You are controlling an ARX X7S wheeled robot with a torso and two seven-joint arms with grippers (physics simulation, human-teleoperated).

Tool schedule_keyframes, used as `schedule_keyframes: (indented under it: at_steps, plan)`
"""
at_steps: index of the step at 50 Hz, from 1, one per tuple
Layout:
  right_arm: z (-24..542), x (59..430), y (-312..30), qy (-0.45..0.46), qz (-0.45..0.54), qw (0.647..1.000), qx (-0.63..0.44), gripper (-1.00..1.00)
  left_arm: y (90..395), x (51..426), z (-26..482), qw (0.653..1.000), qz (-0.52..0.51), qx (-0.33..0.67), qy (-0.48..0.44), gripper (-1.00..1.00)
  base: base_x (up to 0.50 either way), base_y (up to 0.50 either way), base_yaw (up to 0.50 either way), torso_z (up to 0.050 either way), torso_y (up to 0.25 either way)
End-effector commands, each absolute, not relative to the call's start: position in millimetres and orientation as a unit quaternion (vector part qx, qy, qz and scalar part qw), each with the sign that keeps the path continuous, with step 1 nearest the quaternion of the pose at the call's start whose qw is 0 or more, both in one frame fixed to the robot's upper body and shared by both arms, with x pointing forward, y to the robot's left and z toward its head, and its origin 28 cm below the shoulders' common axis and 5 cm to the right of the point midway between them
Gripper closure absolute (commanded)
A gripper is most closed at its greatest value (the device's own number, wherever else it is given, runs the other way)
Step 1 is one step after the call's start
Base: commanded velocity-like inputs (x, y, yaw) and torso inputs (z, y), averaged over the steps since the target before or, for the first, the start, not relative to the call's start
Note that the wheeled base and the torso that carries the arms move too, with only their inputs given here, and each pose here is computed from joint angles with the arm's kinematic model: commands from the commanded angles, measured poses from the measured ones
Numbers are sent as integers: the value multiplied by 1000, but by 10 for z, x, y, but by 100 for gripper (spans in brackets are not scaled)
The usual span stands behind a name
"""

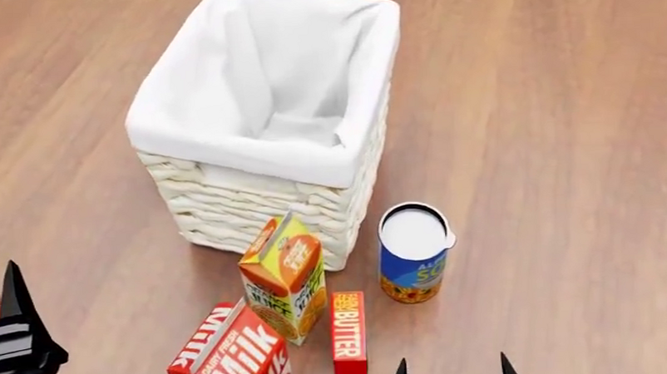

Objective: Pick up the butter and put it in the basket.

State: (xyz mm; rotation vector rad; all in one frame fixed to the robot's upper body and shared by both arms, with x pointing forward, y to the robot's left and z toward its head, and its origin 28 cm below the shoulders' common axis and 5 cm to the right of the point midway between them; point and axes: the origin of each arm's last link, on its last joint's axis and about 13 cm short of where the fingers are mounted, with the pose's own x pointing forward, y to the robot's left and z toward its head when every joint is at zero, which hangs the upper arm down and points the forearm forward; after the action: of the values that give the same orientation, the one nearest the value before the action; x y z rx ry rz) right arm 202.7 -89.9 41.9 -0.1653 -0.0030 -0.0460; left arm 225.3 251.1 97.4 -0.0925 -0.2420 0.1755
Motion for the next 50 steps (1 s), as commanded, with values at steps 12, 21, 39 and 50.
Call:
schedule_keyframes:
  at_steps: [12, 21, 39, 50]
  plan:
    - [429, 2024, -886, -4, -20, 996, -82, -100, 2524, 2253, 1003, 987, 94, -60, -116, -100, 0, 0, 0, 10, -174]
    - [392, 1964, -873, 6, 26, 996, -80, -100, 2485, 2194, 1007, 987, 96, -61, -110, -100, 0, 0, 0, 0, 0]
    - [199, 1900, -795, 11, 111, 994, -20, -100, 2462, 2087, 1038, 987, 93, -66, -111, -100, 0, 0, 0, 0, 0]
    - [232, 2016, -784, -19, 98, 995, -2, -100, 2478, 2080, 1071, 987, 96, -70, -112, -100, 0, 0, 0, 0, 0]
